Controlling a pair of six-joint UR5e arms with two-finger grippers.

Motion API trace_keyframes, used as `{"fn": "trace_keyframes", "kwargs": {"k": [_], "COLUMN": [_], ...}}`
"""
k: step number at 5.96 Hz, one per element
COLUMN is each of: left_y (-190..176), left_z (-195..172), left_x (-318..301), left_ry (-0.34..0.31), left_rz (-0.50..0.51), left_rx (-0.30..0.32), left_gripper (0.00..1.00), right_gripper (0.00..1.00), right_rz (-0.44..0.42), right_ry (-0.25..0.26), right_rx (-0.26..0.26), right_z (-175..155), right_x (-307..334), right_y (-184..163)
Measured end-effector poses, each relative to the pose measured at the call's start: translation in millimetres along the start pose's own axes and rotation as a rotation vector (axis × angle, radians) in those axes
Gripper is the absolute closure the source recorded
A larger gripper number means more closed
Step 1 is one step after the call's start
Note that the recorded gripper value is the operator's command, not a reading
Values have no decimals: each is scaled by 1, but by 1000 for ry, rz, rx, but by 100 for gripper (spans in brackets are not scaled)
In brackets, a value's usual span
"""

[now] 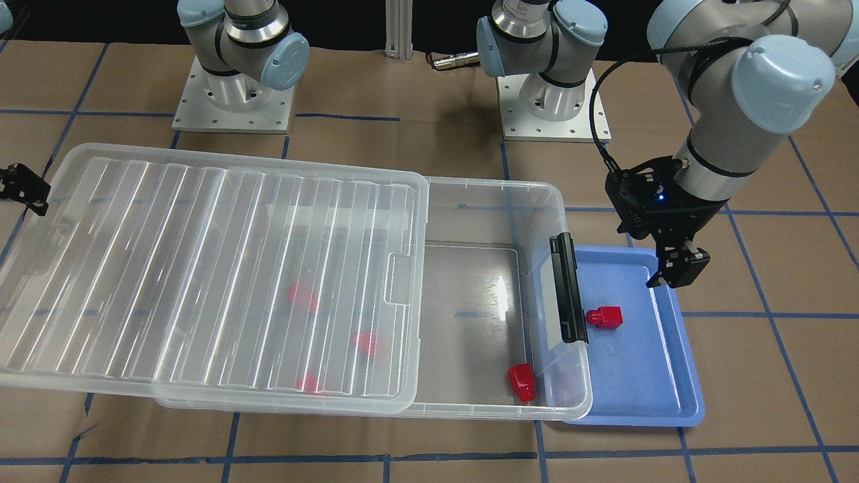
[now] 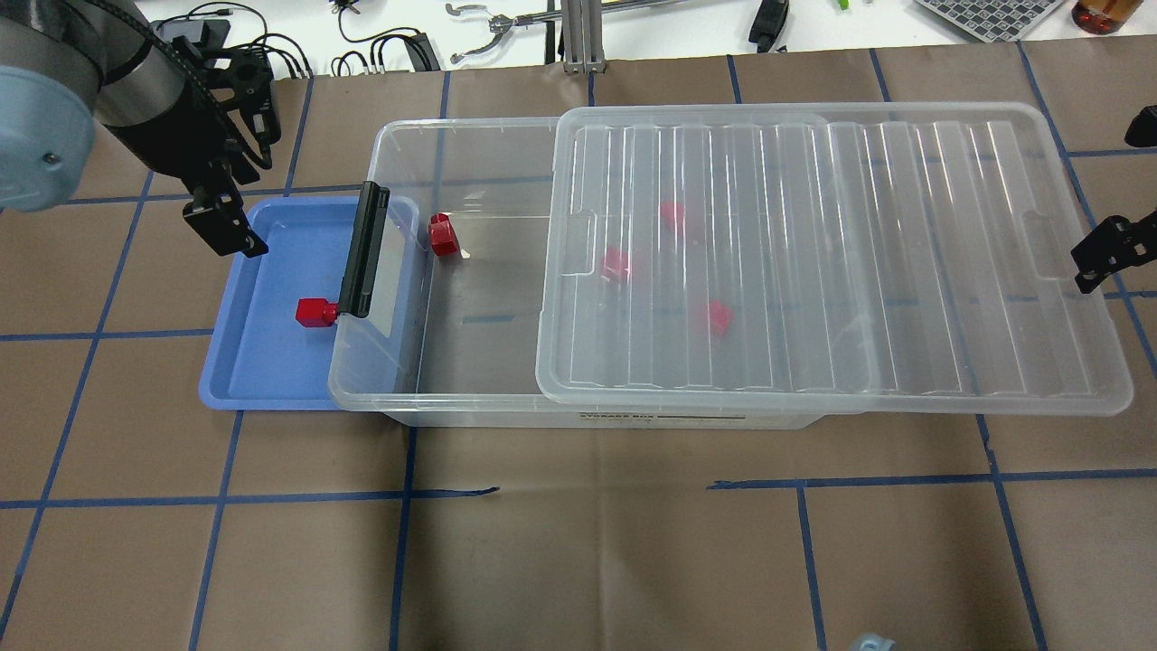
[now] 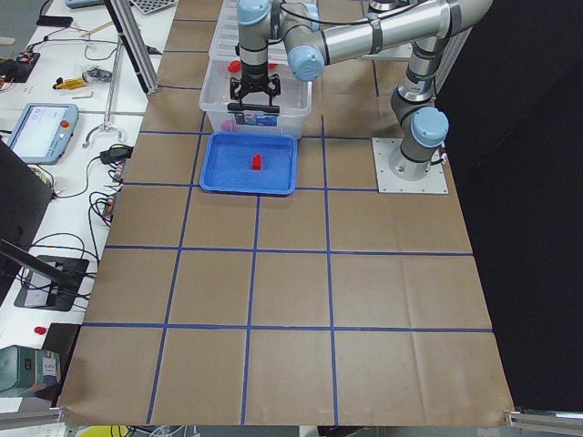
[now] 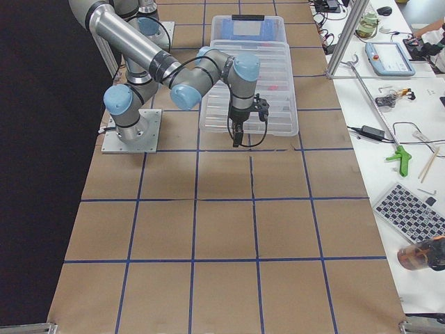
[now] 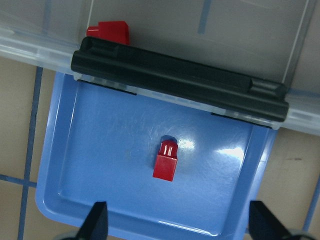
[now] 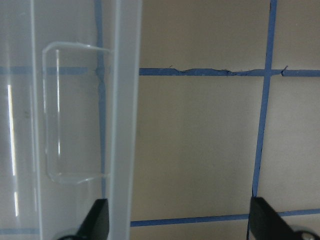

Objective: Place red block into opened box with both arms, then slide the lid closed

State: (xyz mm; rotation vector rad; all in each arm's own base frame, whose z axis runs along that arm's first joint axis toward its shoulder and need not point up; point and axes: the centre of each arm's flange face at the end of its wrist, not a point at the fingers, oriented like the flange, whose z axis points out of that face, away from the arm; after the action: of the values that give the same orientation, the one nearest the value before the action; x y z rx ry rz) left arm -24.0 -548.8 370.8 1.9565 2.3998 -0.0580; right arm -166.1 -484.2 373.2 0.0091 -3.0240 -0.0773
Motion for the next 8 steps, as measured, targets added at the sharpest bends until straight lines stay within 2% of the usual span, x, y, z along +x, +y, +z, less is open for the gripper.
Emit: {"fn": "trace_keyframes", "kwargs": {"k": [3,5,6,7,8], "left_y": [18,35,41,40,36], "left_z": [102,154,169,181,192], "left_x": [3,-9,-12,-12,-13], "left_ry": [13,48,66,86,105], "left_rz": [31,30,24,38,62], "left_rx": [4,21,26,29,32], "left_gripper": [2,2,2,5,20], "right_gripper": [0,0,0,0,0], "right_rz": [58,119,146,163,160], "right_ry": [14,-1,-19,-52,-73], "right_rx": [54,46,45,51,59], "right_z": [-59,-115,-141,-162,-175], "right_x": [-25,-85,-119,-156,-195], "right_y": [-14,-29,-33,-33,-31]}}
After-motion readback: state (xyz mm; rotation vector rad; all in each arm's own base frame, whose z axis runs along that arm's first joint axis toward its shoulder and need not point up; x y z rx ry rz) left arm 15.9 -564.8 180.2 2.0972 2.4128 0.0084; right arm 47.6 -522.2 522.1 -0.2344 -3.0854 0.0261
